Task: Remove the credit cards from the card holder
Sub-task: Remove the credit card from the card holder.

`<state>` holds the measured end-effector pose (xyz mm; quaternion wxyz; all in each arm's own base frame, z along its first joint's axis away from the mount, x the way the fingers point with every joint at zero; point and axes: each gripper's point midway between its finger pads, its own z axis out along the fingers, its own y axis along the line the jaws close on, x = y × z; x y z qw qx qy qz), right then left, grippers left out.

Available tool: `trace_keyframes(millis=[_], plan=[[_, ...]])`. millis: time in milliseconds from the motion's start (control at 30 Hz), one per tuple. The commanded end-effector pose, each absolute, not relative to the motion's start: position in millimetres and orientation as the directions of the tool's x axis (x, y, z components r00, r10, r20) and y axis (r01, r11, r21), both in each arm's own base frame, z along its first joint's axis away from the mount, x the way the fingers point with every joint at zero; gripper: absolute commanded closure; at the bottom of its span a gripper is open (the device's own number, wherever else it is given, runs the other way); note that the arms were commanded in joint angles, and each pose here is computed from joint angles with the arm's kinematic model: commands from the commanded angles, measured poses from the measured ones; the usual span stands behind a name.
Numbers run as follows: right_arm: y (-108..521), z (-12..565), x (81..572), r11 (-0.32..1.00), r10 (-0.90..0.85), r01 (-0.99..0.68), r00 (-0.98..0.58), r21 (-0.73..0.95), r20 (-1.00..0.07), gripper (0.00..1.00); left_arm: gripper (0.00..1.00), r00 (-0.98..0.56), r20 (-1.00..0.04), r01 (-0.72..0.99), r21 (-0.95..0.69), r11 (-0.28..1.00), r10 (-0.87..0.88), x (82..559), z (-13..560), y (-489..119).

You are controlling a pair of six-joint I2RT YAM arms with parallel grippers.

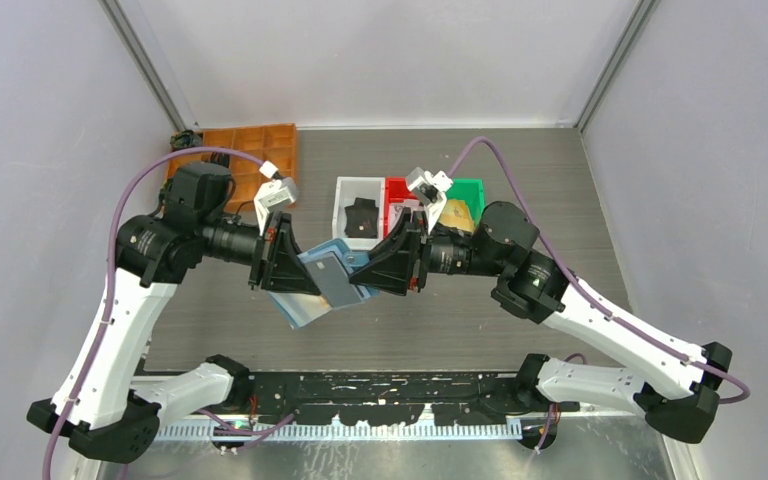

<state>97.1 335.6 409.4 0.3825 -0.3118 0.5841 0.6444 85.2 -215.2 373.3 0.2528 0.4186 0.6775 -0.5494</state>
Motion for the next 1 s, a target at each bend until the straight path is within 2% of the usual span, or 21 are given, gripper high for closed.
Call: trace_keyframes(millis=[0, 167, 267, 367, 467, 500, 533, 600, 667, 733, 767, 967], plan=[[340.4, 409.9, 102.7, 0.054, 0.112, -0.885, -0.455, 0.463, -0.883, 0.64, 1.00, -0.467, -0.846, 0.875, -0.484, 0.000, 0.257, 83.9, 391.1, -217.7], [337.5, 409.3, 93.9, 0.033, 0.102, -0.900, -0.430, 0.435, -0.897, 0.63, 1.00, -0.458, -0.851, 0.878, -0.478, -0.016, 0.258, 82.0, 392.3, -217.5], [333.3, 413.7, 85.8, -0.002, 0.099, -0.908, -0.417, 0.419, -0.903, 0.75, 1.00, -0.423, -0.868, 0.894, -0.446, -0.036, 0.260, 78.6, 394.9, -215.8], [333.8, 415.5, 84.0, -0.012, 0.091, -0.907, -0.421, 0.422, -0.903, 0.92, 1.00, -0.387, -0.888, 0.909, -0.413, -0.061, 0.248, 74.6, 400.7, -214.8], [339.5, 411.0, 88.6, 0.005, 0.071, -0.897, -0.440, 0.441, -0.895, 0.92, 1.00, -0.370, -0.898, 0.916, -0.396, -0.071, 0.237, 74.1, 403.2, -215.1], [342.2, 410.5, 89.7, 0.006, 0.065, -0.894, -0.447, 0.448, -0.892, 0.90, 1.00, -0.373, -0.898, 0.915, -0.398, -0.070, 0.235, 75.1, 403.7, -215.7], [344.6, 410.6, 89.9, 0.000, 0.060, -0.891, -0.454, 0.455, -0.889, 0.83, 1.00, -0.374, -0.898, 0.915, -0.398, -0.068, 0.234, 76.1, 404.0, -216.1], [348.4, 413.1, 89.4, -0.017, 0.064, -0.883, -0.469, 0.469, -0.881, 0.61, 1.00, -0.371, -0.899, 0.916, -0.395, -0.066, 0.232, 76.9, 405.1, -216.4], [348.9, 418.4, 83.9, -0.061, 0.079, -0.883, -0.469, 0.466, -0.880, 0.53, 1.00, -0.365, -0.902, 0.919, -0.389, -0.065, 0.230, 77.1, 406.7, -216.3], [346.5, 426.3, 74.7, -0.124, 0.097, -0.882, -0.466, 0.454, -0.879, 0.51, 1.00, -0.358, -0.906, 0.922, -0.381, -0.070, 0.226, 75.8, 408.8, -215.9], [344.9, 427.8, 71.1, -0.142, 0.097, -0.882, -0.463, 0.448, -0.881, 0.52, 1.00, -0.352, -0.909, 0.924, -0.375, -0.071, 0.224, 75.4, 409.8, -215.7], [340.1, 435.6, 57.3, -0.223, 0.105, -0.871, -0.467, 0.437, -0.878, 0.78, 1.00, -0.298, -0.933, 0.940, -0.323, -0.107, 0.199, 68.9, 422.1, -214.3]])
